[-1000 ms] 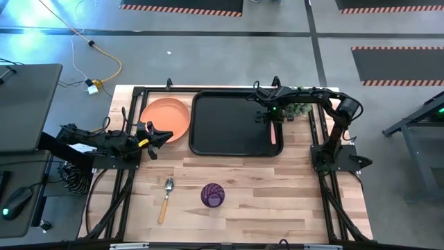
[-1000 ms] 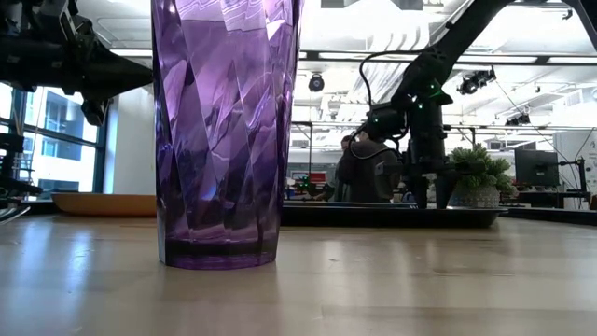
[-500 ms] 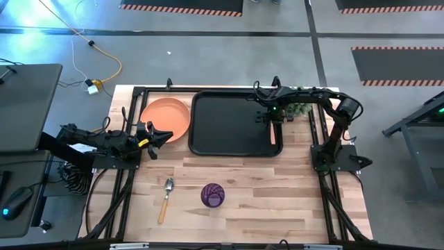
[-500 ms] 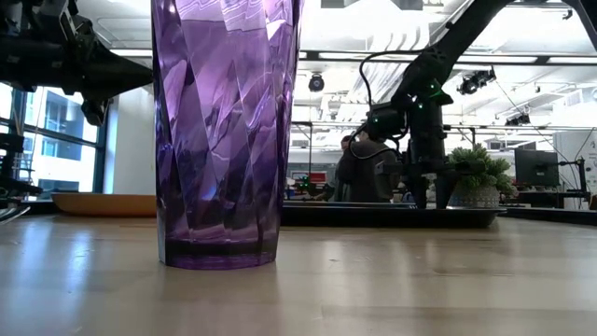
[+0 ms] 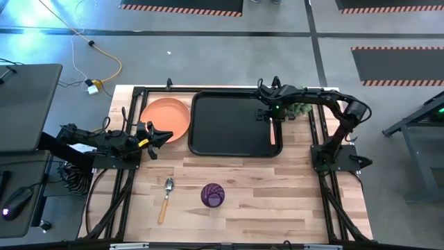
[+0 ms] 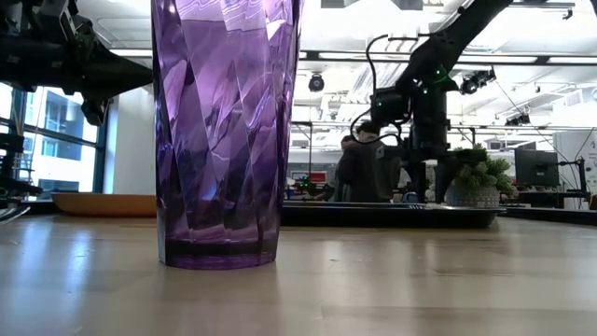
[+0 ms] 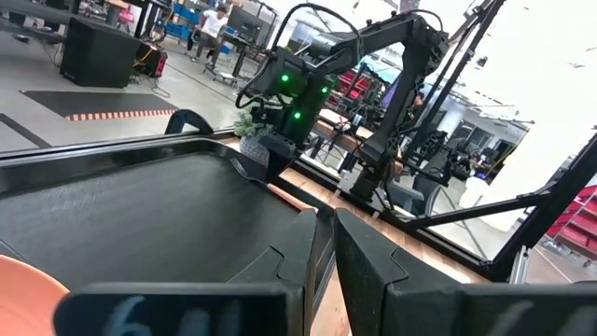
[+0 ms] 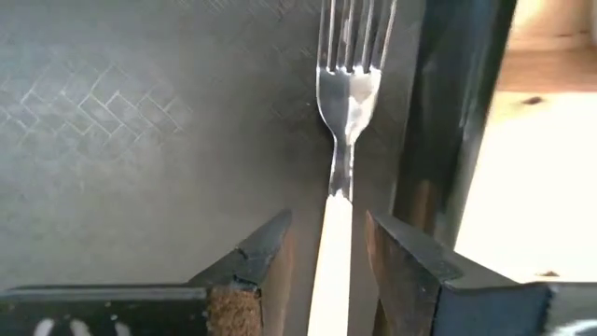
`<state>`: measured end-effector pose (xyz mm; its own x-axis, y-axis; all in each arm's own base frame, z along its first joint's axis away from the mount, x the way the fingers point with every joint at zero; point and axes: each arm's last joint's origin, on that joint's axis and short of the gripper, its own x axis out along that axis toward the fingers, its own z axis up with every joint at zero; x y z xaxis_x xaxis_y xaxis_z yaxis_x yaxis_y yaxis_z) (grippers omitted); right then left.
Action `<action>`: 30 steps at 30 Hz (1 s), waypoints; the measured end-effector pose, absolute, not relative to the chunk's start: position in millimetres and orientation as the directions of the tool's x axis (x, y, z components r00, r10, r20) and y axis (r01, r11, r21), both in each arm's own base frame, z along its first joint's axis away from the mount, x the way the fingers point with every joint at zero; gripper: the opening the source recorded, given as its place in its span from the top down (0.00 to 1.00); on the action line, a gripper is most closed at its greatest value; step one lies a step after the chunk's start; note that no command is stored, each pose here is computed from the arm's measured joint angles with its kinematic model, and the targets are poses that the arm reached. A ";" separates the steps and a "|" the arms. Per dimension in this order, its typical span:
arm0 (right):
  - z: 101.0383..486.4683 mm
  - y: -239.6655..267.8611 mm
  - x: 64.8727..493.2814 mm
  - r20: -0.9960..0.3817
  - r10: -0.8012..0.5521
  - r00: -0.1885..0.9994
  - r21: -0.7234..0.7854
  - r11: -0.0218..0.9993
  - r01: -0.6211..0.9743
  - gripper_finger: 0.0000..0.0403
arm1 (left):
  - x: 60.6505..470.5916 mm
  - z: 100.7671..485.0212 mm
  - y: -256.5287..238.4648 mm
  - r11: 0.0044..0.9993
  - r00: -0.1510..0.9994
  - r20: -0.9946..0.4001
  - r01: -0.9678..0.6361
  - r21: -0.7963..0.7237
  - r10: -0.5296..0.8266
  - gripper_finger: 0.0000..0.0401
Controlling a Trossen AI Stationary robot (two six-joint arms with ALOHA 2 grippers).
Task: Pick and place plate/cup/fork/spoon on tray
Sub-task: Put the orange fork on the black serving tray, then put the orange plate on the black serving tray
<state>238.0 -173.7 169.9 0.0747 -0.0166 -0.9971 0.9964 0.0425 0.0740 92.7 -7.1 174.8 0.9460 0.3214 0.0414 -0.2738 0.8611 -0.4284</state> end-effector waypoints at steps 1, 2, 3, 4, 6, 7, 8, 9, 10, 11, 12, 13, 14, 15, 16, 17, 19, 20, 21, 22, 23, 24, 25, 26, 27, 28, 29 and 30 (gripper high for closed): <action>172.6 -173.1 237.5 -0.996 -0.016 0.087 0.086 0.048 0.995 0.68 | 92.7 174.9 -7.1 0.861 0.946 0.042 -0.273 -0.429 0.321 0.92; 175.7 -171.7 237.3 -0.995 -0.013 0.100 0.099 0.053 0.994 0.68 | 92.7 174.9 -7.2 0.861 0.946 0.042 -0.273 -0.429 0.321 0.92; 179.4 -170.1 237.2 -0.993 -0.015 0.116 0.115 0.063 0.991 0.68 | 92.7 174.9 -7.2 0.861 0.946 0.042 -0.273 -0.429 0.321 0.92; 183.6 -168.5 236.9 -0.991 -0.018 0.132 0.130 0.071 0.989 0.68 | 92.7 174.9 -7.1 0.861 0.946 0.042 -0.273 -0.429 0.321 0.92; 194.0 -163.5 236.4 -0.985 -0.027 0.171 0.168 0.093 0.981 0.68 | 92.6 176.5 -7.1 0.858 0.945 0.056 -0.266 -0.439 0.322 0.92; 200.0 -160.5 235.9 -0.981 -0.035 0.192 0.187 0.102 0.977 0.68 | 92.5 178.2 -7.1 0.852 0.944 0.073 -0.256 -0.458 0.322 0.92; 206.1 -157.1 235.7 -0.976 -0.047 0.212 0.206 0.113 0.972 0.68 | 92.3 179.8 -6.8 0.841 0.940 0.086 -0.250 -0.480 0.329 0.92; 212.7 -153.4 235.2 -0.970 -0.061 0.234 0.225 0.123 0.967 0.68 | 92.1 181.0 -6.6 0.829 0.937 0.097 -0.245 -0.503 0.336 0.92; 219.1 -149.4 234.5 -0.965 -0.078 0.251 0.240 0.130 0.962 0.68 | 91.9 182.3 -6.5 0.819 0.934 0.109 -0.236 -0.523 0.339 0.92; 225.6 -145.3 233.9 -0.958 -0.099 0.269 0.255 0.134 0.958 0.68 | 91.7 183.8 -6.4 0.811 0.932 0.122 -0.225 -0.540 0.341 0.92; 232.4 -141.2 233.1 -0.949 -0.120 0.291 0.274 0.139 0.952 0.68 | 91.5 185.1 -6.3 0.808 0.931 0.133 -0.218 -0.547 0.341 0.92; 238.3 -137.2 232.2 -0.942 -0.138 0.307 0.289 0.140 0.947 0.68 | 91.4 185.5 -6.3 0.808 0.930 0.136 -0.216 -0.548 0.341 0.92; 243.9 -133.0 231.1 -0.934 -0.158 0.320 0.300 0.140 0.944 0.68 | 91.4 185.6 -6.4 0.808 0.930 0.137 -0.214 -0.549 0.340 0.92; 249.4 -128.9 230.4 -0.924 -0.176 0.339 0.316 0.145 0.937 0.68 | 91.3 186.1 -6.4 0.807 0.930 0.142 -0.210 -0.551 0.339 0.92; 254.5 -125.0 229.6 -0.914 -0.196 0.354 0.330 0.146 0.933 0.68 | 91.1 187.1 -6.3 0.806 0.928 0.151 -0.204 -0.556 0.339 0.92; 259.2 -120.6 228.9 -0.905 -0.214 0.367 0.341 0.148 0.928 0.68 | 90.9 188.3 -6.3 0.804 0.926 0.162 -0.197 -0.561 0.340 0.92; 266.9 -112.3 228.3 -0.888 -0.239 0.394 0.367 0.153 0.918 0.68 | 90.5 190.5 -6.2 0.800 0.922 0.182 -0.183 -0.572 0.341 0.92; 269.9 -108.0 228.5 -0.880 -0.247 0.406 0.377 0.155 0.913 0.68 | 90.1 192.1 -6.1 0.798 0.920 0.196 -0.172 -0.578 0.341 0.92; 272.4 -103.5 228.8 -0.874 -0.247 0.419 0.389 0.162 0.907 0.68 | 89.7 193.9 -6.1 0.796 0.916 0.212 -0.159 -0.585 0.339 0.92; 274.5 -98.9 229.5 -0.868 -0.245 0.431 0.400 0.170 0.901 0.68 | 89.4 195.2 -6.0 0.794 0.914 0.224 -0.149 -0.589 0.339 0.92; 276.1 -94.7 230.8 -0.862 -0.243 0.444 0.411 0.177 0.894 0.68 | 89.1 196.3 -6.1 0.793 0.912 0.235 -0.139 -0.593 0.335 0.92; 277.2 -90.4 232.5 -0.858 -0.237 0.456 0.421 0.184 0.888 0.68 | 88.9 197.6 -6.3 0.791 0.912 0.248 -0.120 -0.599 0.326 0.92; 277.5 -85.8 234.1 -0.856 -0.229 0.463 0.427 0.191 0.884 0.68 | 88.6 199.0 -6.5 0.786 0.912 0.263 -0.094 -0.612 0.314 0.92; 277.6 -81.1 235.9 -0.856 -0.221 0.468 0.429 0.203 0.880 0.68 | 88.2 200.5 -6.8 0.777 0.914 0.272 -0.071 -0.625 0.301 0.92; 278.0 -76.4 237.9 -0.852 -0.213 0.478 0.437 0.212 0.874 0.68 | 88.0 202.2 -7.2 0.772 0.920 0.272 -0.051 -0.634 0.283 0.92; 278.0 -71.5 239.6 -0.851 -0.204 0.483 0.442 0.216 0.870 0.68 | 87.5 204.6 -7.6 0.767 0.926 0.271 -0.030 -0.641 0.264 0.92; 277.9 -66.4 241.0 -0.852 -0.195 0.485 0.445 0.219 0.869 0.68 | 86.7 208.2 -7.9 0.762 0.931 0.272 -0.012 -0.647 0.245 0.92; 278.0 -61.3 242.3 -0.852 -0.195 0.486 0.444 0.225 0.867 0.68 | 86.0 212.5 -8.2 0.756 0.935 0.269 0.001 -0.655 0.232 0.92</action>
